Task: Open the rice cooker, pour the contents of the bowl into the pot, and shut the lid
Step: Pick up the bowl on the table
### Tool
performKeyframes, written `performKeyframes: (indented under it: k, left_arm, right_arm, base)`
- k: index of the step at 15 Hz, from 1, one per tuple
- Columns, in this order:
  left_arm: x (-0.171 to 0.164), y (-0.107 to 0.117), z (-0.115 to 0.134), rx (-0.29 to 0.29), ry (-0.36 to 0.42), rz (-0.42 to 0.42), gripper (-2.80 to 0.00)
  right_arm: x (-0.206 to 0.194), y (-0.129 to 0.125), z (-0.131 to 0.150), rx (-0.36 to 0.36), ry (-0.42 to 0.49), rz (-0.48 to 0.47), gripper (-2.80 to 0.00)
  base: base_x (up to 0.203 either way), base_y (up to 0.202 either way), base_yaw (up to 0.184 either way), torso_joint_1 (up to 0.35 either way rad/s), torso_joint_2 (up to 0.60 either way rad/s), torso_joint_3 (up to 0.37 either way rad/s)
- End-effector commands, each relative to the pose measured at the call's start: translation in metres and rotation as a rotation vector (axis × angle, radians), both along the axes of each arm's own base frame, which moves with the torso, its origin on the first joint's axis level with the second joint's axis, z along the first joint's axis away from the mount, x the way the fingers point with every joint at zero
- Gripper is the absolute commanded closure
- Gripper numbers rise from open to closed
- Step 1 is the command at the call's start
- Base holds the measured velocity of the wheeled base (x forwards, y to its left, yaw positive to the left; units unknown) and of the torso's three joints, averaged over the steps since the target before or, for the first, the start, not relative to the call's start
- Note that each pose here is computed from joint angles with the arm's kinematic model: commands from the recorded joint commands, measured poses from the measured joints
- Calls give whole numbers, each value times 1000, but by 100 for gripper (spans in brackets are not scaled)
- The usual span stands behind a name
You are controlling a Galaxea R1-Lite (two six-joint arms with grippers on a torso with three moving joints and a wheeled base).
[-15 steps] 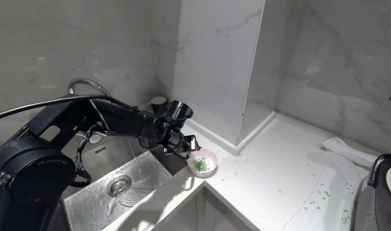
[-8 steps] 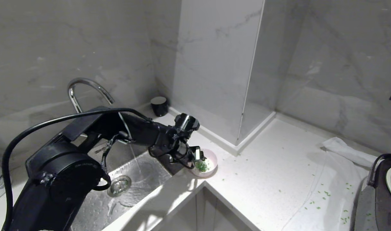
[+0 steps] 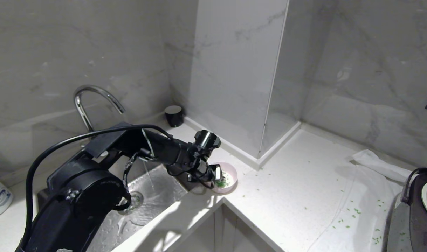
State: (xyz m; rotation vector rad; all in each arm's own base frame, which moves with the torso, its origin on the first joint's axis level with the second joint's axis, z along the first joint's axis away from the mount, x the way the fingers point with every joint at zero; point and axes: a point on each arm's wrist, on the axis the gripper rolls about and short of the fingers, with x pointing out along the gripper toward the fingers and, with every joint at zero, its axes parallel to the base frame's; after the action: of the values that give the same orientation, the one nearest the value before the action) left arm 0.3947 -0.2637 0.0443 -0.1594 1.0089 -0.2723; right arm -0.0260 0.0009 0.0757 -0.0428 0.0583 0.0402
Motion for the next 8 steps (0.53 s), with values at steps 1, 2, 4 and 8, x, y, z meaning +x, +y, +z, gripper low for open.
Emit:
performKeyframes:
  k: [1,2,4,8]
  left_arm:
    - [0,0,-1,0,4,2,0]
    - [-1,0,-1,1,6,1,0]
    - [-1,-2,-2,2,7,-2,0]
    - [-2,-2,-7,6,19,3,0]
  right_arm:
    - [0,0,0,0,2,1,0]
    - [0,0,0,0,2,0,0]
    - [0,0,0,0,2,-1,0]
    - [0,0,0,0,2,1,0]
  base:
    - [0,0,0,0,0,0]
    - [0,0,0,0,0,0]
    - [0,0,0,0,0,0]
    - [0,0,0,0,0,0]
